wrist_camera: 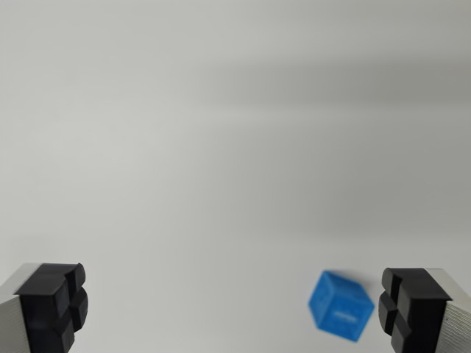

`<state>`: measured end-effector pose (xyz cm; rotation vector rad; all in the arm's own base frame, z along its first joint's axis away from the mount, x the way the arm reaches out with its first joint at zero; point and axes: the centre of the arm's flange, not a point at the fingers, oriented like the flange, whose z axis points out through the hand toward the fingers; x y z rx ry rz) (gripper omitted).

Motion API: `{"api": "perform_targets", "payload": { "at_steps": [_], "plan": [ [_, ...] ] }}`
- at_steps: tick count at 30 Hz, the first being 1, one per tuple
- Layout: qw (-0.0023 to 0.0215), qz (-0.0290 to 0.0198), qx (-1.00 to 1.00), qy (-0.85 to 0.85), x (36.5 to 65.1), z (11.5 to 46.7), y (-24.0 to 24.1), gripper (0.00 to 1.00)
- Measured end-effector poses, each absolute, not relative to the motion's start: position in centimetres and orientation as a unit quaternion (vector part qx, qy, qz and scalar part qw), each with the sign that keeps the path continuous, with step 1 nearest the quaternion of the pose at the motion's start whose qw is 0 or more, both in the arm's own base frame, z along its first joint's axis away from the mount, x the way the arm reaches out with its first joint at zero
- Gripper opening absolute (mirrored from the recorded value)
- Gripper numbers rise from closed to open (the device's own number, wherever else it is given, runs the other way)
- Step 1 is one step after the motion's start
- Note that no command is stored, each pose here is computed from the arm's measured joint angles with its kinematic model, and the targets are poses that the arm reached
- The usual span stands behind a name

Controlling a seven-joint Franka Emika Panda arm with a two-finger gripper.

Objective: Stack cube

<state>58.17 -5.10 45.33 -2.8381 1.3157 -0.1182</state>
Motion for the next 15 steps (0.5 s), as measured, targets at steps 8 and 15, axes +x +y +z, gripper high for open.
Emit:
{"api": "perform_targets", "payload": {
  "at_steps": [8, 15],
  "plan": [
    [0.0051, -0.0361, -0.907, 0.42, 58.08, 45.05, -4.97, 1.0],
    [0.0051, -0.0347, -0.907, 0.419, 57.76, 44.6, -4.52, 1.0]
  ]
}}
